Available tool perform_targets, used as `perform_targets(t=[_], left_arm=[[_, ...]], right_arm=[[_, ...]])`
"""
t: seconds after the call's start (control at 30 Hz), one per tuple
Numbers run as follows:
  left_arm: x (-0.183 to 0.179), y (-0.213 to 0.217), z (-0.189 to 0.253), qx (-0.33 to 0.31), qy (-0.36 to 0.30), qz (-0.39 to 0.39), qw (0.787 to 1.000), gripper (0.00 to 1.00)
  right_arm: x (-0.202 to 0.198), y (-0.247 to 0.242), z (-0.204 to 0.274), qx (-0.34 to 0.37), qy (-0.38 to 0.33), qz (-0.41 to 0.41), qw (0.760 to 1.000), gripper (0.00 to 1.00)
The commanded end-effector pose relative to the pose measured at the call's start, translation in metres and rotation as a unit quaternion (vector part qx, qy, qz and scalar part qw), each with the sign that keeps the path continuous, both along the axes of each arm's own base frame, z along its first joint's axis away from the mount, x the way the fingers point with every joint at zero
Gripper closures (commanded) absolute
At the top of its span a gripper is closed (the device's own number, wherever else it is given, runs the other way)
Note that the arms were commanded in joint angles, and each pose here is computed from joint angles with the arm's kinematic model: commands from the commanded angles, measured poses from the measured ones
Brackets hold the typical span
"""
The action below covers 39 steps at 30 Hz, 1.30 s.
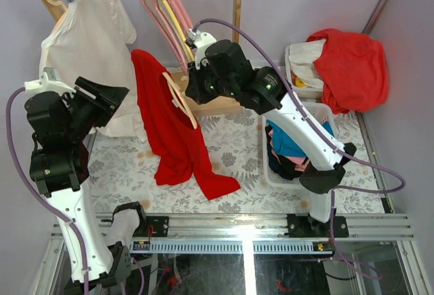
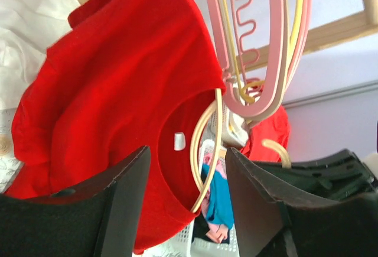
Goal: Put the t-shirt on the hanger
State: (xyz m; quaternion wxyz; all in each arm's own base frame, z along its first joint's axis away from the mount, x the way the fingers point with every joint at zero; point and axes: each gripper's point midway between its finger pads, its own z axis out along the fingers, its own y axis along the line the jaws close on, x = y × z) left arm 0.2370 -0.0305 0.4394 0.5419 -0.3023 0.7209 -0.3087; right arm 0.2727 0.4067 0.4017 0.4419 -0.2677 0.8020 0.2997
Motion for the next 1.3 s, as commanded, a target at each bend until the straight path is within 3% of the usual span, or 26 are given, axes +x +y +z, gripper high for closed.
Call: perform_targets(t=[0.0,0.43,0.6,0.77,1.27], left_arm=[[-0.009,-0.016,-0.007,0.034,0.008,-0.052,0.998,0.46],[0.015,-0.019,-0.049,0.074,0.073,-0.061,0.993,0.43],[0.017,-0.051,-0.076,0.100,0.107,-0.091,0.985,0.43],[0.007,-0.091,-0.107,0.143,0.136,-0.106,0.974,0.43],[-0.019,-0.123,-0.162,0.205,0.163,-0.070,0.962,0.39]], right_arm=[[-0.002,0.021,0.033,0.092,0.012,0.015,0.996,1.00],[0.014,0.041,0.013,0.104,0.048,-0.004,0.993,1.00],[0.027,0.048,0.006,0.110,0.056,-0.009,0.992,1.00],[0.038,0.049,-0.002,0.113,0.065,-0.018,0.991,1.00],[0.046,0.045,0.002,0.144,0.089,-0.027,0.985,1.00]])
